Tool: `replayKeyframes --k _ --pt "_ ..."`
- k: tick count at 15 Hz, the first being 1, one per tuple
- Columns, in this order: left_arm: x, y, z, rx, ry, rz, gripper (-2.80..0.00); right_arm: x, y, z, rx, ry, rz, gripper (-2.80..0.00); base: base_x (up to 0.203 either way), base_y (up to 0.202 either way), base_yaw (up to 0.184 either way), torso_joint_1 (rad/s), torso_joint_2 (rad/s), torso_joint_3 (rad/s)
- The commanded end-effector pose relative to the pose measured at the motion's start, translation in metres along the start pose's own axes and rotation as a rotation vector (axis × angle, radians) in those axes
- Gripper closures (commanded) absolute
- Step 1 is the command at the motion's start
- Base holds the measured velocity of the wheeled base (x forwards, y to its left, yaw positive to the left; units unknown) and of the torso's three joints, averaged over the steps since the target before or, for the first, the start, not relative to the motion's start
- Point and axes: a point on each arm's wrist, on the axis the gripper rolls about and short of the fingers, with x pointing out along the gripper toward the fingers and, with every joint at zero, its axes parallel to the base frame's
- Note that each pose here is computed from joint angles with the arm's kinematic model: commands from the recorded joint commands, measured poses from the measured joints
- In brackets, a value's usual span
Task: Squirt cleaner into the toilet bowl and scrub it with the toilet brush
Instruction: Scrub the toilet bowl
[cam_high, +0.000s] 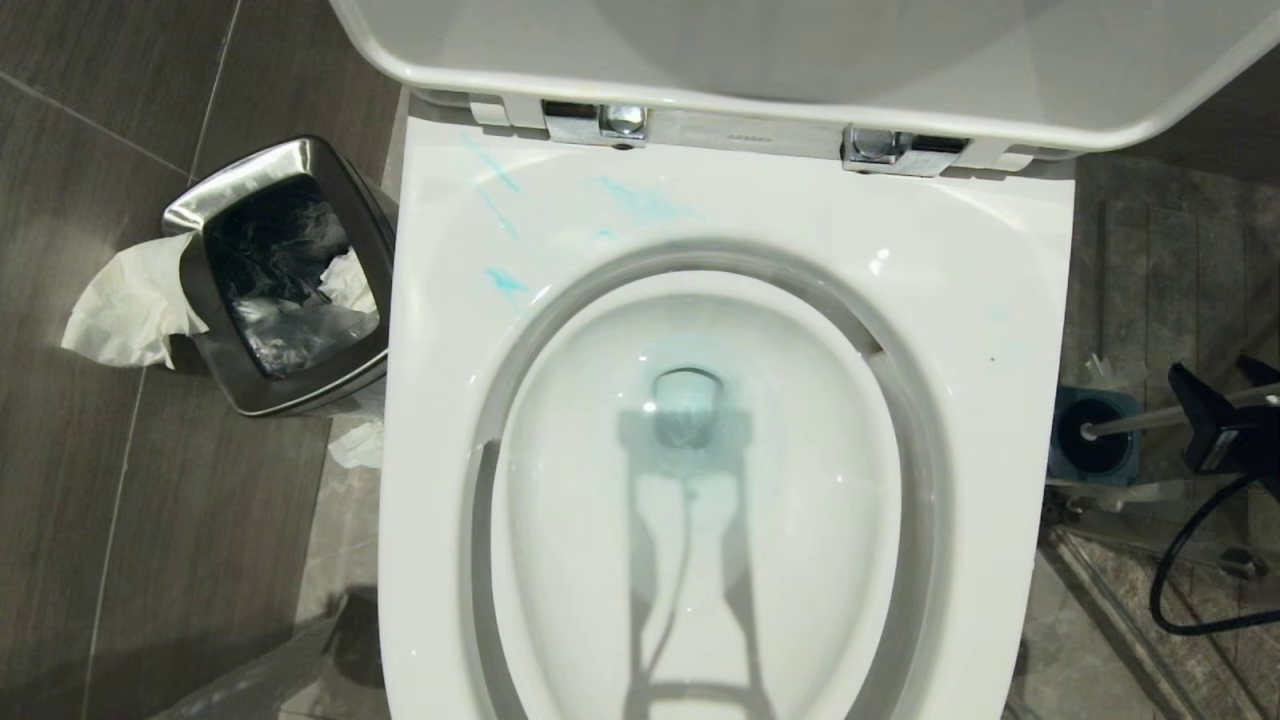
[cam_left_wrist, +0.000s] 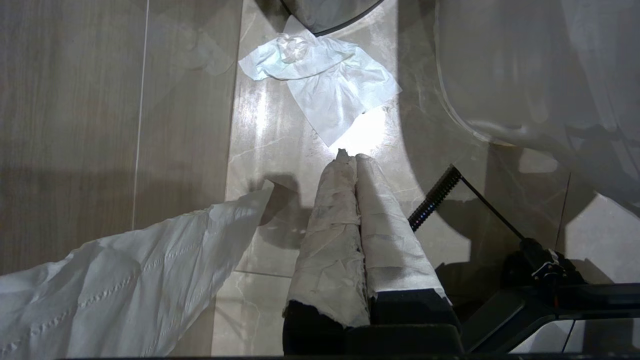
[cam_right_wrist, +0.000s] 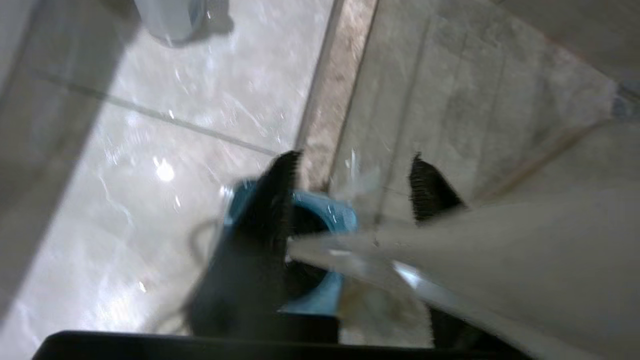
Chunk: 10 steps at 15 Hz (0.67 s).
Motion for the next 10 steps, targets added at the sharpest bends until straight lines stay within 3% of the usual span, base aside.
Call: replayKeyframes --k 1,7,10 --pt "0.0 0.0 0.0 0.0 0.003 0.0 0.0 -0.013 0.002 0.0 -0.01 0.011 0.006 0.0 0.0 0.0 0.0 0.0 0.0 0.0" --pt "0.0 0.0 0.0 0.0 0.003 0.0 0.0 -0.032 0.006 -0.005 -0.001 0.053 0.017 0.0 0.0 0.0 0.0 0.0 0.0 0.0" --pt "0.0 0.0 0.0 0.0 0.002 0.0 0.0 -0.036 0.005 0.001 -0.001 0.028 0.01 0.0 0.0 0.0 0.0 0.0 0.0 0.0"
